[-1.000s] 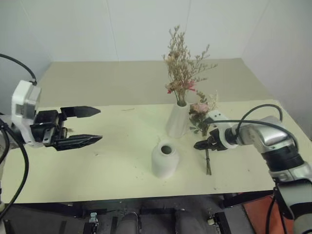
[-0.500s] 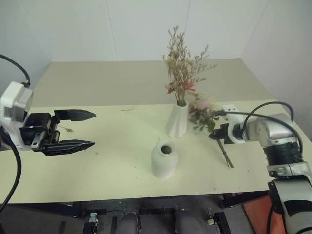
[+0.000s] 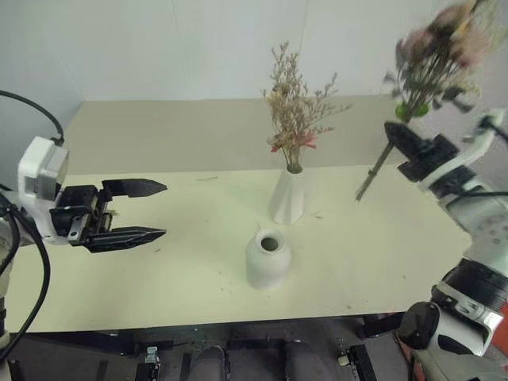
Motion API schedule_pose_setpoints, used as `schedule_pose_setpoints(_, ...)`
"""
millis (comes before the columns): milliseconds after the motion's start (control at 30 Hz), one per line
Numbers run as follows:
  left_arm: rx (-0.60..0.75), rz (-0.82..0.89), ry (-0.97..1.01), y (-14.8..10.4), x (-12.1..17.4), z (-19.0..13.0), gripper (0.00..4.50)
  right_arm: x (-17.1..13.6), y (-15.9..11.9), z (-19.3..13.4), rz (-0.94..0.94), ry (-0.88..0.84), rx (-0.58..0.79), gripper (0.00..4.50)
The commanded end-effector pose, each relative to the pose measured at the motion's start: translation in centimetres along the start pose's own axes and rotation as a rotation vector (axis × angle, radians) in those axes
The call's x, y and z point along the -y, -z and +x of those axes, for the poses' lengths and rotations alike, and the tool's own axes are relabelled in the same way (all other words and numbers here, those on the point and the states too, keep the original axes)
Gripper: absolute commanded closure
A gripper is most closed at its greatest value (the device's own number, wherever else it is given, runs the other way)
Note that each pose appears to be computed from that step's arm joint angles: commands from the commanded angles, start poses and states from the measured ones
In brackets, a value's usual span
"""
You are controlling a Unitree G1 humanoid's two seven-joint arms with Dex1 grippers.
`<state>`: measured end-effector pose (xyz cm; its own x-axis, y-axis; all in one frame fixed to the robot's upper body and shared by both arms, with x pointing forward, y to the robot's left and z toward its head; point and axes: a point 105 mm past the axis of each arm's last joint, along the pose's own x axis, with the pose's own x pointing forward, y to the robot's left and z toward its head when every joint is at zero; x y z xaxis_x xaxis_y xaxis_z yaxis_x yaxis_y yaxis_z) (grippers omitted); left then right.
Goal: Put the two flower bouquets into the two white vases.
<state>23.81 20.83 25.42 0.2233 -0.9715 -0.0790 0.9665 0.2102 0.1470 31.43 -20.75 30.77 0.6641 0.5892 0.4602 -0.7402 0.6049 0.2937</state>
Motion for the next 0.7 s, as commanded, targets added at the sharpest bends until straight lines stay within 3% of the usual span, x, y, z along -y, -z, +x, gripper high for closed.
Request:
schedule_pose_setpoints(33, -0.004, 0.028, 0.003, 0.0, 0.3, 0.0, 0.00, -4.8, -0.8, 0.5, -0.053, -0.232, -0.015, 4.27)
schedule_pose_setpoints(300, -0.001, 0.024, 0.002, -0.1, 0.6, -0.1, 0.00, -9.2, 2.1, 2.7, -0.184, -0.414, -0.155, 4.27)
schedule_pose_setpoints(700, 0.076, 0.036, -0.016, -1.8, 0.5, -0.3, 0.00, -11.7, 4.1, 4.7, -0.068, -0.520, -0.146, 4.27)
